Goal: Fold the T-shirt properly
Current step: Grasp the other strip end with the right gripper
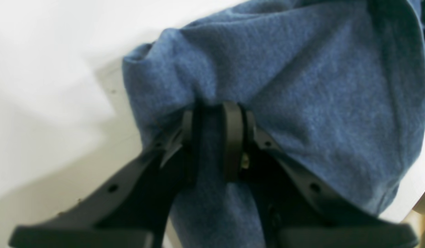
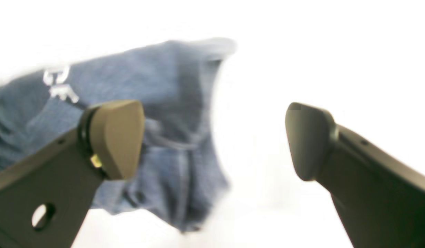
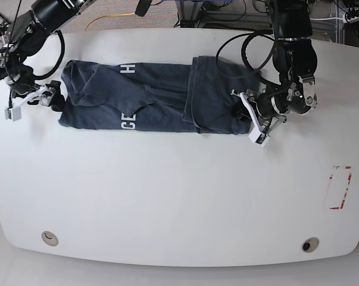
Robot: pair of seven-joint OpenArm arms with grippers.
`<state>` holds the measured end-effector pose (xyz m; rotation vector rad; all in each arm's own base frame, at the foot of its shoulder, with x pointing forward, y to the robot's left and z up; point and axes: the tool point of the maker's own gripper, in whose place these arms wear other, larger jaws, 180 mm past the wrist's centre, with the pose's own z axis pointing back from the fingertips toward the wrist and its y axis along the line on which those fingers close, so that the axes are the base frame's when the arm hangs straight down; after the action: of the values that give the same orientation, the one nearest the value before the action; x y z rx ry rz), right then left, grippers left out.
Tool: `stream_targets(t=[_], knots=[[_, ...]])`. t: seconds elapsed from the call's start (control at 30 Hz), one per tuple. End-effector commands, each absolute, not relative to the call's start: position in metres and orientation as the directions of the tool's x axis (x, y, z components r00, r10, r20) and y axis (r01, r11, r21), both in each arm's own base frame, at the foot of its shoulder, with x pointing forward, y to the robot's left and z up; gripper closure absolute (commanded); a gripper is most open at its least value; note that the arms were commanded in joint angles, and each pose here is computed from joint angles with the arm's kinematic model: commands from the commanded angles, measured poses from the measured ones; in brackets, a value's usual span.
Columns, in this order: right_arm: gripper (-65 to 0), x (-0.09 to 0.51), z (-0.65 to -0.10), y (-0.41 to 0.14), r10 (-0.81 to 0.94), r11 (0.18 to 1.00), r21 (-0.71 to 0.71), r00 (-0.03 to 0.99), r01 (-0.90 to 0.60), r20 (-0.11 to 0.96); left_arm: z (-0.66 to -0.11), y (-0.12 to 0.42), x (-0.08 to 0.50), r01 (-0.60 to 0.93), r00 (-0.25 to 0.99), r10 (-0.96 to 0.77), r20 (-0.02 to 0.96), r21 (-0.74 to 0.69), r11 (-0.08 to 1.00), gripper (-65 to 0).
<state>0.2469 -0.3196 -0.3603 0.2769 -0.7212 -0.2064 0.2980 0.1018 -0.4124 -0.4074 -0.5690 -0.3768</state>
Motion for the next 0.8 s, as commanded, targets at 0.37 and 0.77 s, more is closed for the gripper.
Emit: stream_targets(t=[0.37,0.77], knots=[[-62.0,0.243,-0.386,-0.318,-0.376,0.876,0.472,0.749,0.096,0.545,-0.423,0.124,0.292,0.437,0.805,-0.273,0.526,-0.214,0.874,-9.2],[-62.0,0.243,-0.403,-0.236,-0.375,0.805,0.593,0.781,0.008,0.499,-0.422,0.124,0.293,0.437,0.804,-0.274,0.527,-0.212,0.874,-9.2]])
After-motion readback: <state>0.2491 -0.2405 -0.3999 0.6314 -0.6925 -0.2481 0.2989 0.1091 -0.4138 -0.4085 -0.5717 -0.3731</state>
